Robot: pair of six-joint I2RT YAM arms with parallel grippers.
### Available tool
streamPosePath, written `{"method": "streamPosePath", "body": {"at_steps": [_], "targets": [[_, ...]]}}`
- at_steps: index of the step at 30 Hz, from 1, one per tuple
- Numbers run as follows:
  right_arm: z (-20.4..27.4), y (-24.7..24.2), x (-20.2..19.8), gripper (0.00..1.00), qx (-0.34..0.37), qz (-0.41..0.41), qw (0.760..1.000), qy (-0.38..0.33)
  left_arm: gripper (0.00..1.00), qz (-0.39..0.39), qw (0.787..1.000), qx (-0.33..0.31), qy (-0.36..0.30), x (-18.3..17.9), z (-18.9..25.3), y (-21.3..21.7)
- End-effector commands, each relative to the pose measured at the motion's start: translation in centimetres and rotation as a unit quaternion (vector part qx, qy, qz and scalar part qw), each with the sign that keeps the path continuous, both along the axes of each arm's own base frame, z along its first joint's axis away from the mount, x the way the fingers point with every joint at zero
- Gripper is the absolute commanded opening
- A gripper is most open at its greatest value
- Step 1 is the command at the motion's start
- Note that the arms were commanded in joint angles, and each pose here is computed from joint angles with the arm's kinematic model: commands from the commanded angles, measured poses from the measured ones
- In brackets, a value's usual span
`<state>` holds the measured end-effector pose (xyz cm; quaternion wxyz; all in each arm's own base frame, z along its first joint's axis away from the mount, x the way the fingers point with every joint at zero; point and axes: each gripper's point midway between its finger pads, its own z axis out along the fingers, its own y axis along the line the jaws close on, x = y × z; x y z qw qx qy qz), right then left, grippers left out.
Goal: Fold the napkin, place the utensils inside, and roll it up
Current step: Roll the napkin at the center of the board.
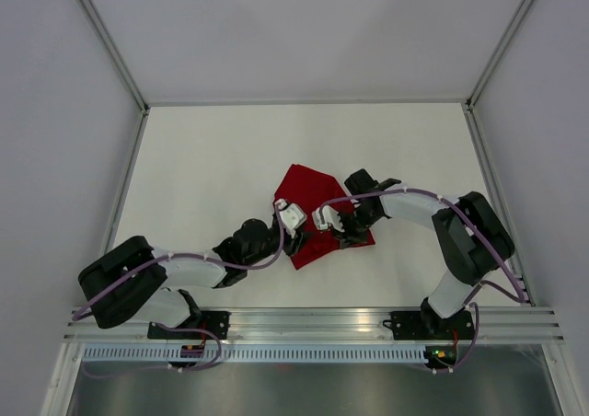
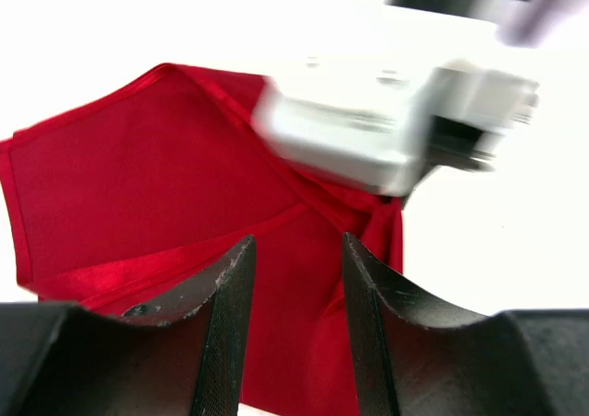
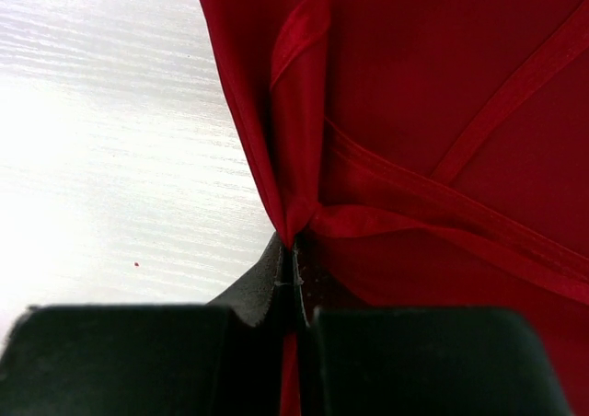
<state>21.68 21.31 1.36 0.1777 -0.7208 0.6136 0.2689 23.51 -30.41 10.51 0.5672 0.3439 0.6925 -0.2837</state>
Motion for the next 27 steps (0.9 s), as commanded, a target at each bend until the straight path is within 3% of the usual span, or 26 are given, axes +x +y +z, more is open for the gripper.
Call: {"method": "streamPosePath", "body": {"at_steps": [1,14,22,27], "targets": [[-0.3,-0.6,-1.9,0.00,-0.010,0.007,0.997,0.076,0.48,0.014,0.996,0.027,-0.089,0.8,2.7,-0.7],[-0.4,-0.6,-1.1,0.01,-0.023,0.001,0.992,0.124,0.57,-0.081,0.971,0.168,-0.147,-2.4,-1.5,-5.9],[-0.8,-0.9,-0.7,0.00,-0.033,-0.006,0.989,0.146,0.66,-0.111,0.963,0.189,-0.158,-2.4,-3.0,-7.8],[-1.1,-1.1,-0.3,0.00,-0.036,-0.016,0.988,0.152,0.66,-0.132,0.958,0.207,-0.148,-2.8,-4.7,-8.4]]}}
